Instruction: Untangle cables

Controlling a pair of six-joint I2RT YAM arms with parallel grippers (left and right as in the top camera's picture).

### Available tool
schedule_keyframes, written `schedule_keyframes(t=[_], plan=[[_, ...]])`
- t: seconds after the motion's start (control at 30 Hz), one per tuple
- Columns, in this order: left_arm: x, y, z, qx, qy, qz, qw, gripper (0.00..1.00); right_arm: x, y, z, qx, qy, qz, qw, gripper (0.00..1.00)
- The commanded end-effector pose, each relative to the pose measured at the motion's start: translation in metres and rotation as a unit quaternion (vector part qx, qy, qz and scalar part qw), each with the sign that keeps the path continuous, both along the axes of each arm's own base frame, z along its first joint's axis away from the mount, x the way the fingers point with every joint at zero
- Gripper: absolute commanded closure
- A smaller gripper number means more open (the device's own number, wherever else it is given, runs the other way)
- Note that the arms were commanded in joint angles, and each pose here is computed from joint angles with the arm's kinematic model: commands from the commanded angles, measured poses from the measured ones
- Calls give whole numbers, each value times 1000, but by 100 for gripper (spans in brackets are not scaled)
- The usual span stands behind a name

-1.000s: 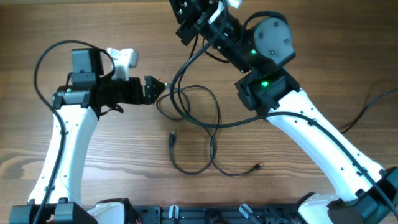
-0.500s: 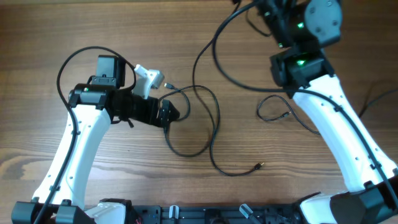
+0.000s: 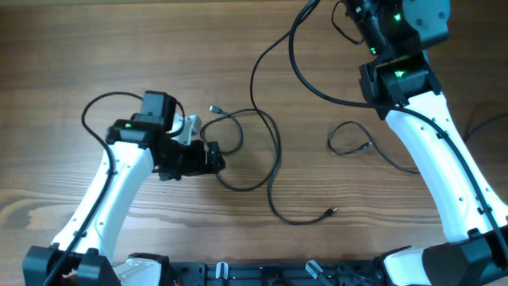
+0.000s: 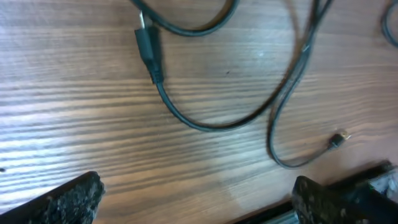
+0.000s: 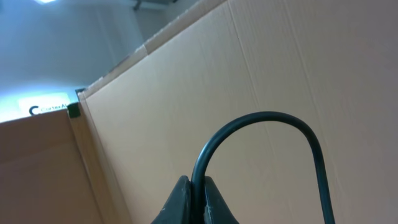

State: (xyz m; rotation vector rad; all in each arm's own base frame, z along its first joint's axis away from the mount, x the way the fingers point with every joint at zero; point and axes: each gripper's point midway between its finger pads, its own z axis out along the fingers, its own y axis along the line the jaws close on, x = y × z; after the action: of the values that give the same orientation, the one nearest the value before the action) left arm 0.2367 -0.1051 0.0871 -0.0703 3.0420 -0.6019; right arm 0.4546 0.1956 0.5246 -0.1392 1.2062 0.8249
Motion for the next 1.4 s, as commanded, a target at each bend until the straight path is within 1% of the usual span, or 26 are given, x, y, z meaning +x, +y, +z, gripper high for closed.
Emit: schedule_keyframes(t=[0.0,0.03,0.1,0.17,0.23,0.33,0.4,0.47,0.53,0.6,0.73,0.8,0.87,0.97,1.03,1.07,1.17,1.2,1.3,1.37], plan=[[-6,-2,-16,35,32,114,992,0,-10,-3,17,7,-11,8,1000,96],[-5,-7,-19,34,32,132,990,0,-9,-3,14,5,-5,7,1000,96],[0,-17,-21,25,19,136,990,0,-6,-2,8,0,9,8,1000,96],[5,-28,-19,15,0,119,993,0,-4,-1,2,-3,21,8,1000,96],[1,-37,-18,6,3,105,994,0,-3,0,-1,-6,28,8,1000,96],[2,-44,-17,3,-6,98,995,0,-3,1,-2,-7,29,11,999,96],[2,-35,-21,27,8,160,987,0,-3,1,-2,-7,29,11,999,96],[-2,-16,-27,70,30,248,966,0,-3,1,-2,-7,29,11,999,96],[-6,-8,-31,89,47,300,949,0,-3,1,-2,-7,29,11,999,96],[-7,-10,-35,95,51,300,948,0,-3,1,-2,-6,30,11,999,96],[-8,-10,-50,130,51,286,948,0,-4,1,-2,-7,29,14,999,96],[-10,-6,-60,154,61,303,939,0,-6,4,-2,-11,28,24,999,96],[-9,-6,-69,160,72,318,932,0,-7,6,-3,-13,28,30,999,96],[-4,-10,-77,159,70,317,932,0,-6,7,-4,-15,31,31,999,96],[-3,-11,-81,160,71,316,933,3,-6,7,-5,-15,33,31,999,96],[-3,-12,-83,160,71,314,933,6,-6,7,-6,-16,35,31,999,96],[-4,-15,-87,163,72,308,934,33,-6,7,-6,-16,35,31,999,96],[-4,-16,-87,163,72,307,935,38,-6,7,-6,-16,35,31,999,96],[-7,-20,-93,169,75,297,937,48,-6,7,-6,-16,35,31,999,96],[-9,-21,-97,175,79,292,937,50,-6,7,-6,-16,35,31,999,96]])
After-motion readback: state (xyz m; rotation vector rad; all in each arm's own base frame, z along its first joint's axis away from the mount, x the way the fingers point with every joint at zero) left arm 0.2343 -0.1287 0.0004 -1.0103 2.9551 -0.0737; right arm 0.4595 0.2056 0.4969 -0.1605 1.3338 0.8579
